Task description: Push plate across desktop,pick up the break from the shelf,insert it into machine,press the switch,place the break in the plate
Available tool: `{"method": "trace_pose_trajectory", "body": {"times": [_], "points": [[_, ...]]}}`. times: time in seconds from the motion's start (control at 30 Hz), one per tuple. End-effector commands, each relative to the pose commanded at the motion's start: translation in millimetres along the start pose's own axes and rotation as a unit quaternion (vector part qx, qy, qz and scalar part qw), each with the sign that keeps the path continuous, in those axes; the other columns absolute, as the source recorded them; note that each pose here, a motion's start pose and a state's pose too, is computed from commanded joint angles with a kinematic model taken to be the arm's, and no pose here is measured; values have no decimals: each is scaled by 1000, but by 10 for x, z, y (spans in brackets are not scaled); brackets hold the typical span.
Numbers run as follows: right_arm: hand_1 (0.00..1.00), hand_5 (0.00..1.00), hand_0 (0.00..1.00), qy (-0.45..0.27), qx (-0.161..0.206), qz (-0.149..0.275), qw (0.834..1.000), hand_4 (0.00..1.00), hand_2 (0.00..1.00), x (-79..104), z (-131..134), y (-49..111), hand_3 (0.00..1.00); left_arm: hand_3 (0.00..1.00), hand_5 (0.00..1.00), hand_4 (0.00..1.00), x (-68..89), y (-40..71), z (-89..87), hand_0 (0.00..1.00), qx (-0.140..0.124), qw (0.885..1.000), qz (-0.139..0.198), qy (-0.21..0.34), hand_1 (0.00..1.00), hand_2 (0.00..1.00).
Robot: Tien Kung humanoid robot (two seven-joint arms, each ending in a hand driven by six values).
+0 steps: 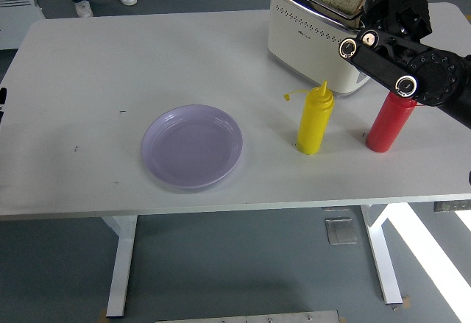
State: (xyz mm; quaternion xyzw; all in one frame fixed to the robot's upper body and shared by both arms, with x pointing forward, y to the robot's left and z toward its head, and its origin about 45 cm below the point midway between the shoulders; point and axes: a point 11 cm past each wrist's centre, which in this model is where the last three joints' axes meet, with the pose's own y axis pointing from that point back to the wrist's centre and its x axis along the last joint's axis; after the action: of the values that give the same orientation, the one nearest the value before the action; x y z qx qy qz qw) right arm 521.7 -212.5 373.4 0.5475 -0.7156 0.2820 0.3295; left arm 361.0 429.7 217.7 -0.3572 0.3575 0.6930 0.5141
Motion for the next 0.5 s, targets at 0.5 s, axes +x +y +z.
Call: {"method": "trace_pose_trajectory", "body": {"times": [0.5], "points": [[664, 2, 635, 25, -3, -31, 999, 494, 678, -167, 121, -35, 649, 656, 823, 696, -75, -25, -141, 756, 19, 1000, -9, 6, 692, 647]]}}
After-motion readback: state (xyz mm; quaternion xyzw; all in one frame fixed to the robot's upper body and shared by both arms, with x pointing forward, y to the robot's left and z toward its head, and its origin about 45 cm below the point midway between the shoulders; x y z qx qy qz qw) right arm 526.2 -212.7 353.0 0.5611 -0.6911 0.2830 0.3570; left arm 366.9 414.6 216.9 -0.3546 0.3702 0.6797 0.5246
